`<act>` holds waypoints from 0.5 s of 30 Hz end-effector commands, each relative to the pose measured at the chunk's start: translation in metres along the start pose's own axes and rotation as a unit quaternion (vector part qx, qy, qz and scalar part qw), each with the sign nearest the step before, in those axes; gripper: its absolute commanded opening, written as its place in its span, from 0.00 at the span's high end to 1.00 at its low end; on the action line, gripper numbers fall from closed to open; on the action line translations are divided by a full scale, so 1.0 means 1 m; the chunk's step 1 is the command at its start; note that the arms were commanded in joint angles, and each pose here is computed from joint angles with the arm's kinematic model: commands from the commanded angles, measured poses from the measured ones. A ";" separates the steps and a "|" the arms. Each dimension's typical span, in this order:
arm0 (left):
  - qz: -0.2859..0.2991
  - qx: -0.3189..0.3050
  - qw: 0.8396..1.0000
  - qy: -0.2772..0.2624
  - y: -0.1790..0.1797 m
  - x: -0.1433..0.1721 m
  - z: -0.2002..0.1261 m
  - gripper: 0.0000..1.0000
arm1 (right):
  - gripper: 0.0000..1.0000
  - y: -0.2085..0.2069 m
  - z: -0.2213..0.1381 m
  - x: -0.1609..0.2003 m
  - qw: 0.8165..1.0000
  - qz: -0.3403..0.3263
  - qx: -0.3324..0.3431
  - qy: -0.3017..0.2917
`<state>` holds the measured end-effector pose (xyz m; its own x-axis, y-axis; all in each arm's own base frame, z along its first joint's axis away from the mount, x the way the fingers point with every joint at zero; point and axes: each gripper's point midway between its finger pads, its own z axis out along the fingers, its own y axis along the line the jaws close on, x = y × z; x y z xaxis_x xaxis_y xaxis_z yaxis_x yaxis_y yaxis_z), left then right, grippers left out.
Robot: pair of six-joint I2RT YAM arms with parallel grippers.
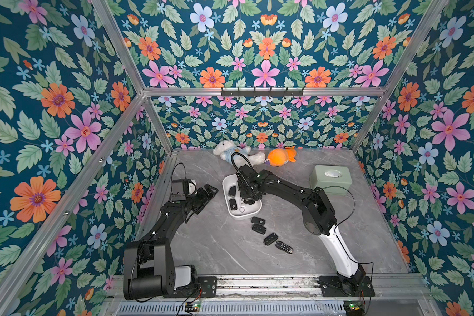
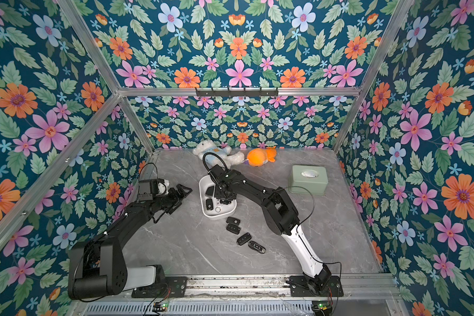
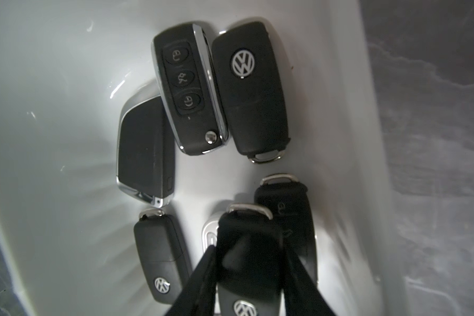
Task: Place the car key into the storage box
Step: Place the car key in the storage box.
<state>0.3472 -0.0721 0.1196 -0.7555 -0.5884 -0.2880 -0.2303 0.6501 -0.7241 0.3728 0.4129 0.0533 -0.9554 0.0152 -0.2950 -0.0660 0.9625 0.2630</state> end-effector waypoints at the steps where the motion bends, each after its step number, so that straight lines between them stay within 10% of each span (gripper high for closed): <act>1: 0.008 -0.001 1.000 -0.007 0.001 -0.002 -0.002 0.01 | 0.64 0.001 0.002 0.002 1.000 -0.010 0.003 0.008; 15: 0.008 0.009 1.000 -0.007 -0.002 -0.005 -0.004 0.01 | 0.49 0.009 -0.014 -0.010 1.000 -0.009 -0.006 -0.012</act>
<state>0.3459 -0.0676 0.1186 -0.7485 -0.5985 -0.2854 -0.2398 0.6456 -0.7250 0.3745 0.4175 0.0563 -0.9564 -0.0060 -0.2921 -0.0857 0.9616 0.2607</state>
